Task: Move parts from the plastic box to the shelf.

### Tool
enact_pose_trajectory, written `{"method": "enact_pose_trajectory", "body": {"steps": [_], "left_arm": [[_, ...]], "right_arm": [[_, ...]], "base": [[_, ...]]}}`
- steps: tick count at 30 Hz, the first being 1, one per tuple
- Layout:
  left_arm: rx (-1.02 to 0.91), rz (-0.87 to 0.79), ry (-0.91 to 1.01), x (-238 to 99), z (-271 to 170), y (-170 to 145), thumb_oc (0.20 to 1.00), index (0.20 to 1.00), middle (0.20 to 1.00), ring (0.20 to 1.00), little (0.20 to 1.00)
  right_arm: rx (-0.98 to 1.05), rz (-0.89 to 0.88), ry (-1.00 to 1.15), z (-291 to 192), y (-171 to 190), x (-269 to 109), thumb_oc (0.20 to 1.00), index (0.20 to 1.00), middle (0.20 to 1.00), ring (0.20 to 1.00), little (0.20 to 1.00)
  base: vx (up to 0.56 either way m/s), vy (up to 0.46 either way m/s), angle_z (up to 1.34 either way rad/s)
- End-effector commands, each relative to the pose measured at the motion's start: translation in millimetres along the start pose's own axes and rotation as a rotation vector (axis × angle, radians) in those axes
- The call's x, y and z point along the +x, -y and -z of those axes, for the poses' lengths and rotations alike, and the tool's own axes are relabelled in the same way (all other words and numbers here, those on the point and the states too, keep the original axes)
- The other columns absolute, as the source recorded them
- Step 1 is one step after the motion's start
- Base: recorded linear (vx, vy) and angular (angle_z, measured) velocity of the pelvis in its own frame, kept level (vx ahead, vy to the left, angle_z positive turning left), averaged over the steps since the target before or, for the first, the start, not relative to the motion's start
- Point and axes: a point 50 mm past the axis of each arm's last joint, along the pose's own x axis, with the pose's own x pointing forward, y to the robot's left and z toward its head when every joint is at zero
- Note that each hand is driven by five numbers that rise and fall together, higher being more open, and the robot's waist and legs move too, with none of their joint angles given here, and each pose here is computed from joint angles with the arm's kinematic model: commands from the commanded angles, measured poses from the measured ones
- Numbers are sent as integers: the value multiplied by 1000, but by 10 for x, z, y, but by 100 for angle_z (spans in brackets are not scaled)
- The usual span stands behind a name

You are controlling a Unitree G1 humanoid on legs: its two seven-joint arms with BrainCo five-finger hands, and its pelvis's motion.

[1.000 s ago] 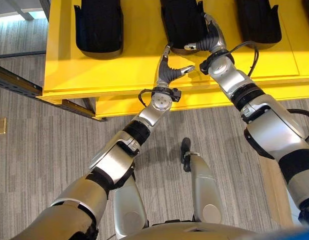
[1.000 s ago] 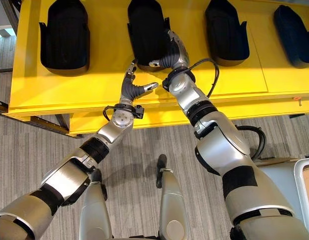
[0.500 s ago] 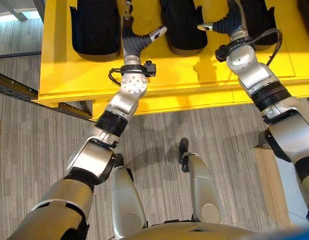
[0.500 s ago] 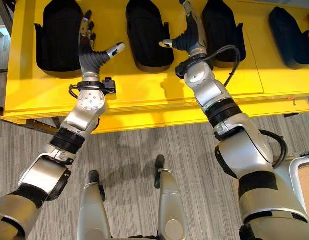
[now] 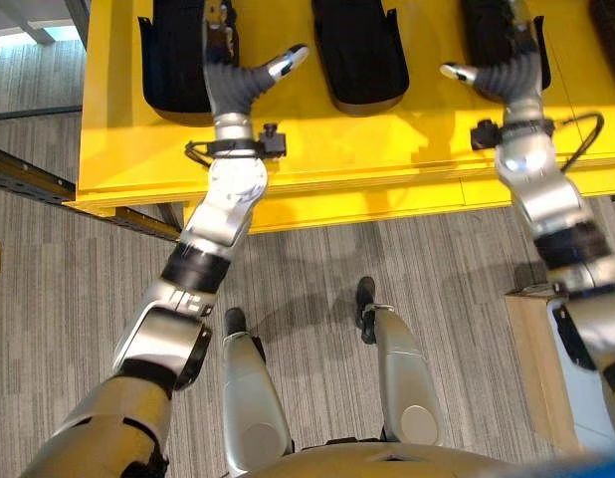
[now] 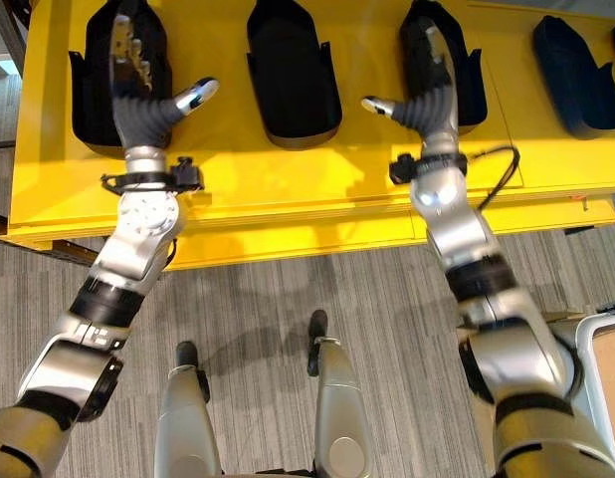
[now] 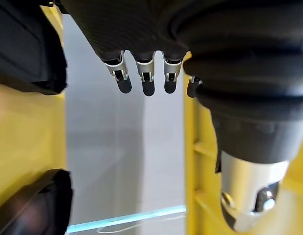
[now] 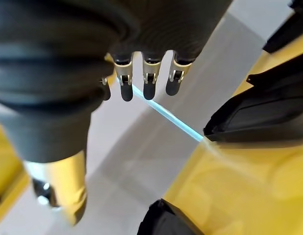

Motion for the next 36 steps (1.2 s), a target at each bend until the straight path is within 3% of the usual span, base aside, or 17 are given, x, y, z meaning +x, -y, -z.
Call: {"method": "enact_pose_trajectory", "body": {"steps": [1,2,6,10,13,16,17,22,25,36], "left_arm": [[-101,65,82,-122,-167,-125,1000,1000,1000,1000,1000],[-180,93,22,-367,-137,-304,1000,1000,1000,1000,1000],[-254,142,-108,-746,-65,-573,1000,1000,1000,1000,1000],[-284,139,-166,-910,-46,-699,1000,1000,1000,1000,1000],[-254,165,-314,-1300,-15,-1004,1000,1000,1000,1000,1000],[-222,177,-378,-1439,24,-1092,1000,1000,1000,1000,1000],[-244,186,-512,-1692,109,-1165,1000,1000,1000,1000,1000],[-277,175,-744,-2124,332,-1208,1000,1000,1000,1000,1000],[-249,194,-878,-2382,468,-1190,1000,1000,1000,1000,1000],[-226,189,-921,-2507,594,-1067,1000,1000,1000,1000,1000]], "right_arm": [[141,44,112,-121,135,-167,1000,1000,1000,1000,1000],[268,41,98,-56,206,-544,1000,1000,1000,1000,1000],[410,31,50,1,313,-1002,1000,1000,1000,1000,1000],[478,31,31,9,358,-1171,1000,1000,1000,1000,1000],[544,-18,-61,108,439,-1503,1000,1000,1000,1000,1000],[552,-51,-123,162,455,-1641,1000,1000,1000,1000,1000],[592,-86,-244,291,476,-1884,1000,1000,1000,1000,1000],[555,-131,-399,461,461,-2141,1000,1000,1000,1000,1000],[590,-213,-558,626,254,-2383,1000,1000,1000,1000,1000],[662,-320,-711,764,-74,-2604,1000,1000,1000,1000,1000]], "base": [[128,7,-6],[76,9,-4],[111,33,-1],[70,48,8],[146,135,7],[74,113,17],[69,96,23],[71,99,7],[48,101,-10],[29,50,-7]]}}
